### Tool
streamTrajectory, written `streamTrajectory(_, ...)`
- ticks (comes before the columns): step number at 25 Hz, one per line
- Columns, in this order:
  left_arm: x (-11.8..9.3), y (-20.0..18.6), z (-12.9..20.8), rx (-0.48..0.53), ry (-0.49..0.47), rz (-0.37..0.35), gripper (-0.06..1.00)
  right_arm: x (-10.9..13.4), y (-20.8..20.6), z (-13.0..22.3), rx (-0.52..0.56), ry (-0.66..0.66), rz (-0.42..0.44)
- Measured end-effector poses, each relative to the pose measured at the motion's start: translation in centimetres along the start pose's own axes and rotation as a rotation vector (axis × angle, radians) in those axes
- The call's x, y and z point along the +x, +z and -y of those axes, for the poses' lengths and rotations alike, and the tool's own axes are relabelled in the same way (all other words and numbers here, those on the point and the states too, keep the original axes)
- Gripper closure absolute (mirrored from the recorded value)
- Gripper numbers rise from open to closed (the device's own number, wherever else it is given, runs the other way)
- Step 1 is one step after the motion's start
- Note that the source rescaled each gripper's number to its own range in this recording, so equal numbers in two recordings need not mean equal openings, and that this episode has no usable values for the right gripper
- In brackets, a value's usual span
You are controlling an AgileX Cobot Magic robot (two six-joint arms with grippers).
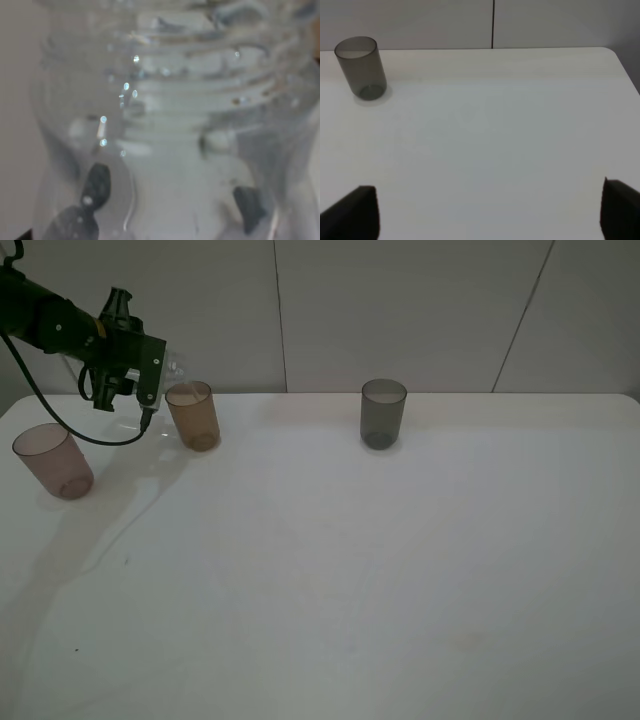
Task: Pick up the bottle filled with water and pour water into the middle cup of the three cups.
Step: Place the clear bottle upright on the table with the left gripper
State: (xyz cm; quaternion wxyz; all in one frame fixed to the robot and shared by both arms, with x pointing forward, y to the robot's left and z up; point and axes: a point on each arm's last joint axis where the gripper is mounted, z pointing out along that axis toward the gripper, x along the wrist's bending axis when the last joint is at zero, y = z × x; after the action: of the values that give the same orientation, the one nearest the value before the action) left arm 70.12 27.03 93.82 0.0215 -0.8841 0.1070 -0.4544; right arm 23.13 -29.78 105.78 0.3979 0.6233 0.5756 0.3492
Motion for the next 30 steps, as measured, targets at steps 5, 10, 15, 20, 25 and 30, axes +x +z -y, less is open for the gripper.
streamTrajectory(5, 0.05, 0.00, -0.02, -0.002, 0.011, -0.006, 0.93, 0.00, 0.00, 0.00, 0.000, 0.000, 0.000)
streamTrajectory(10, 0.06, 0.00, -0.02, -0.002, 0.020, -0.006, 0.93, 0.00, 0.00, 0.00, 0.000, 0.000, 0.000)
streamTrajectory(15, 0.18, -0.14, 0.19, 0.002, 0.022, -0.010, 0.93, 0.00, 0.00, 0.00, 0.000, 0.000, 0.000)
streamTrajectory(20, 0.16, -0.18, 0.56, 0.009, 0.034, -0.010, 0.93, 0.00, 0.00, 0.00, 0.000, 0.000, 0.000)
streamTrajectory(25, 0.15, -0.18, 0.57, 0.009, 0.053, -0.009, 0.93, 0.00, 0.00, 0.00, 0.000, 0.000, 0.000)
streamTrajectory(30, 0.11, -0.19, 0.81, 0.013, 0.062, -0.008, 0.93, 0.00, 0.00, 0.00, 0.000, 0.000, 0.000)
